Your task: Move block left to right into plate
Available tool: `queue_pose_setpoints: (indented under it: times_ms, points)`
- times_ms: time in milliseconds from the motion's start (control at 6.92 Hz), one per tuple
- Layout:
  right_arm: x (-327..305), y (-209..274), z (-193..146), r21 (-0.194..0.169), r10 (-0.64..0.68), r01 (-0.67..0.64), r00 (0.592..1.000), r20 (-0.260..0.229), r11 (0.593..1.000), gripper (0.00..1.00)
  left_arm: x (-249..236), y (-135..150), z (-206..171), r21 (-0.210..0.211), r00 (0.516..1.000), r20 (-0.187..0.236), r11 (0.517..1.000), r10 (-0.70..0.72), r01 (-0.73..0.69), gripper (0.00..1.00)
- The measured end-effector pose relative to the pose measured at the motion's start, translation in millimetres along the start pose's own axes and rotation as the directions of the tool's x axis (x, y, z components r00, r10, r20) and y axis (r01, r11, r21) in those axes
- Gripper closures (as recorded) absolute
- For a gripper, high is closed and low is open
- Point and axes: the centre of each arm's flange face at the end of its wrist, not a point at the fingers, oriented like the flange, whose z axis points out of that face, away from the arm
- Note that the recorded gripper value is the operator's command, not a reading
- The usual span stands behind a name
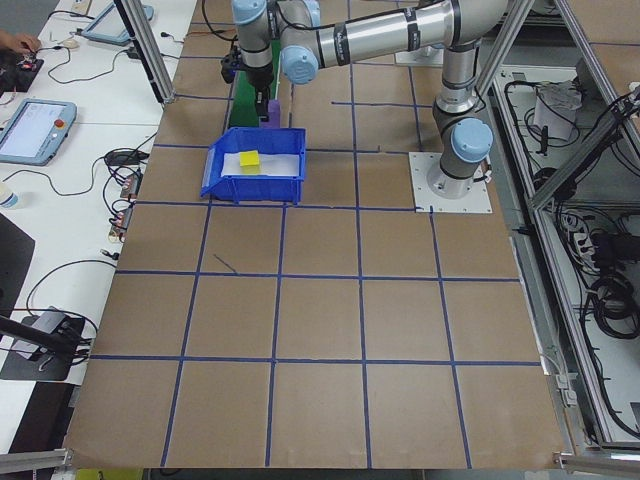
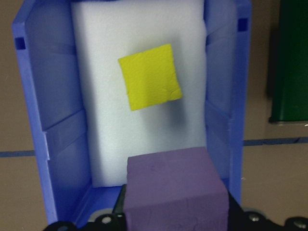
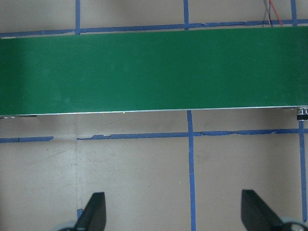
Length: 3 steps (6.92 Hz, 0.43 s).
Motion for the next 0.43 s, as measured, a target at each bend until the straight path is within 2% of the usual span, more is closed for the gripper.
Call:
queue_pose_setpoints:
  times_ms: [144, 433]
  points:
    - [0.0, 0.0, 0.2, 0.000, 0.000, 0.000, 1.000, 0.000, 1.000, 0.00, 30.9, -9.6, 8.7, 0.032, 0.999, -0.049, 0.999, -0.005, 0.006, 0.74]
    - [0.4, -0.2, 0.3, 0.000, 0.001, -0.001, 1.000, 0.000, 1.000, 0.00, 67.3, -38.8, 58.2, 0.073, 0.997, -0.083, 0.997, 0.011, -0.005, 0.73]
